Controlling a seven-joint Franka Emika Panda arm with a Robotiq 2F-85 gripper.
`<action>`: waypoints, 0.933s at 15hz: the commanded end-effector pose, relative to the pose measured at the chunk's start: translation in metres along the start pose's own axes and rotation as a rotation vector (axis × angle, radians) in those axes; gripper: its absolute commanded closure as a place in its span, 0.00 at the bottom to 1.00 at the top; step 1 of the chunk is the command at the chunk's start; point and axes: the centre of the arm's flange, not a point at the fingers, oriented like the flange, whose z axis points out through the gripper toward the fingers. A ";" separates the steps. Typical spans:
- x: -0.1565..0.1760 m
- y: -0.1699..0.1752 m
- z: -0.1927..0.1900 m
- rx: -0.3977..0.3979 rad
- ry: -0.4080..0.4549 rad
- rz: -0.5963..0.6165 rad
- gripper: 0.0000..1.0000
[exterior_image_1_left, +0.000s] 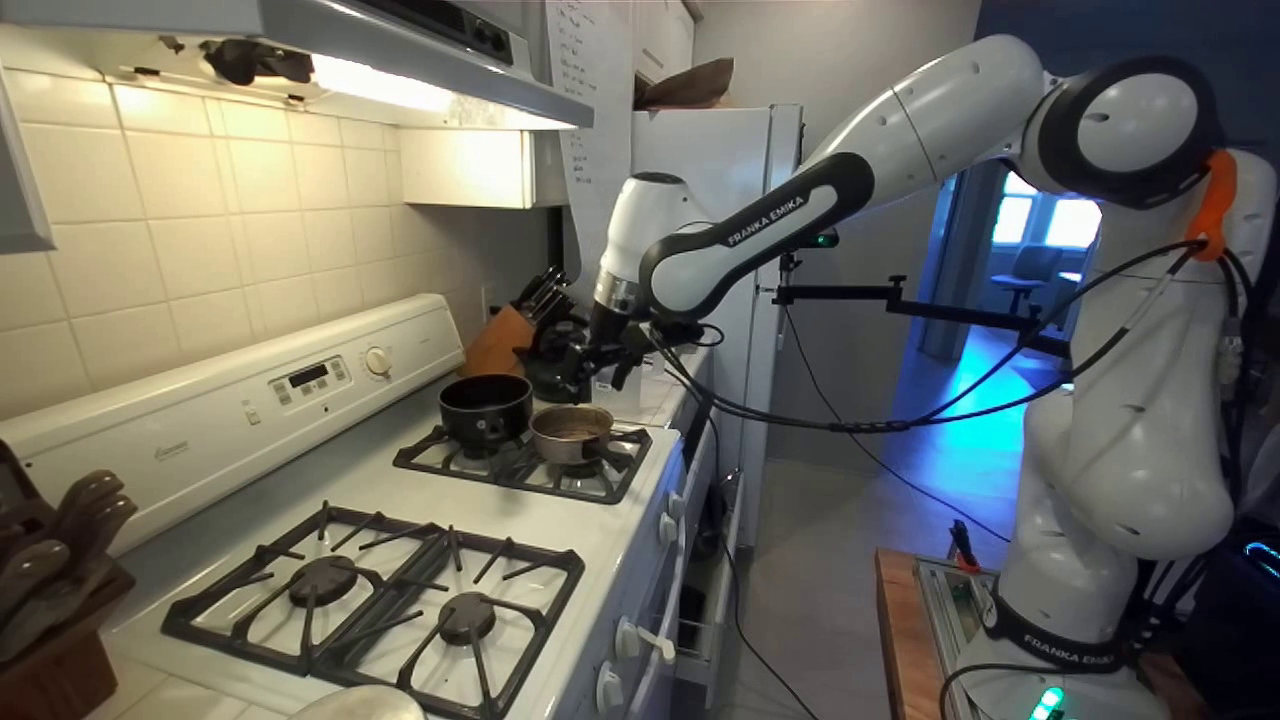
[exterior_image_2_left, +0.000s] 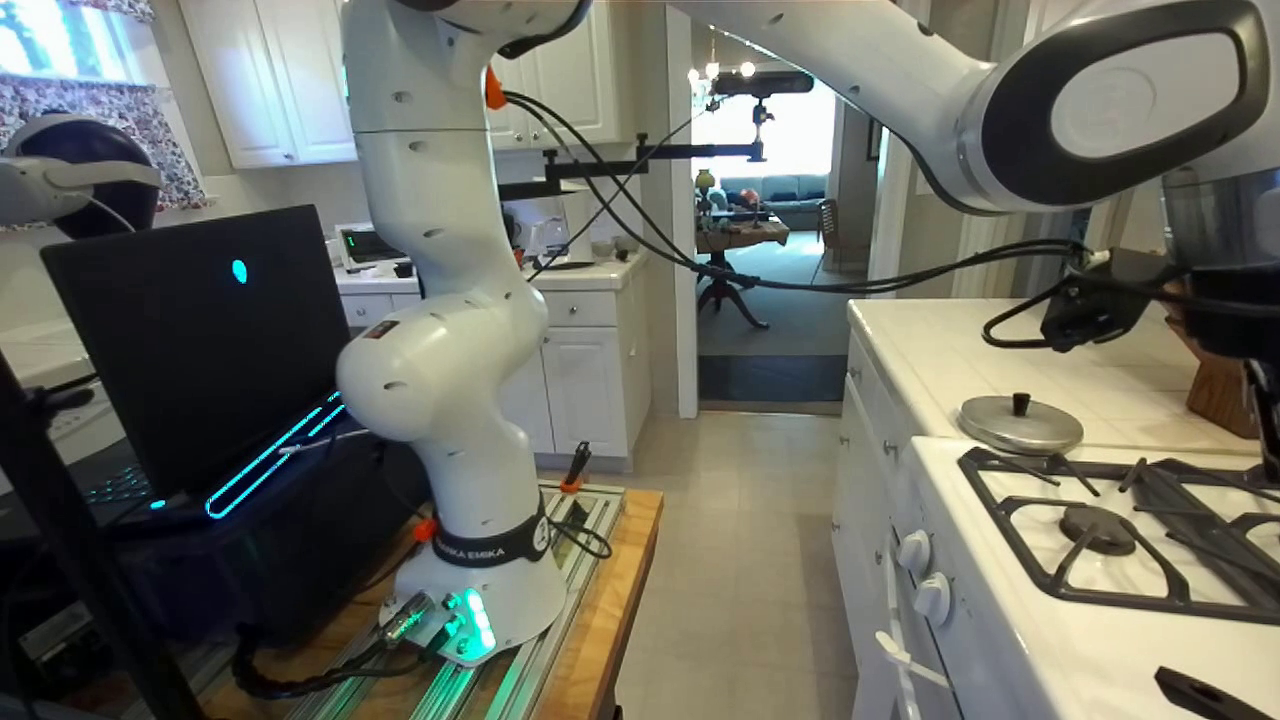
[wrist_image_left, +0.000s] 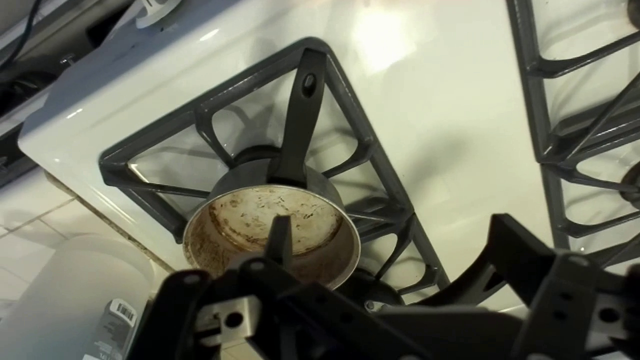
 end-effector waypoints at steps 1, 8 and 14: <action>0.000 0.029 -0.007 0.005 0.011 -0.071 0.00; 0.001 0.089 -0.011 -0.025 0.046 -0.229 0.00; 0.010 0.073 -0.004 -0.025 0.017 -0.224 0.00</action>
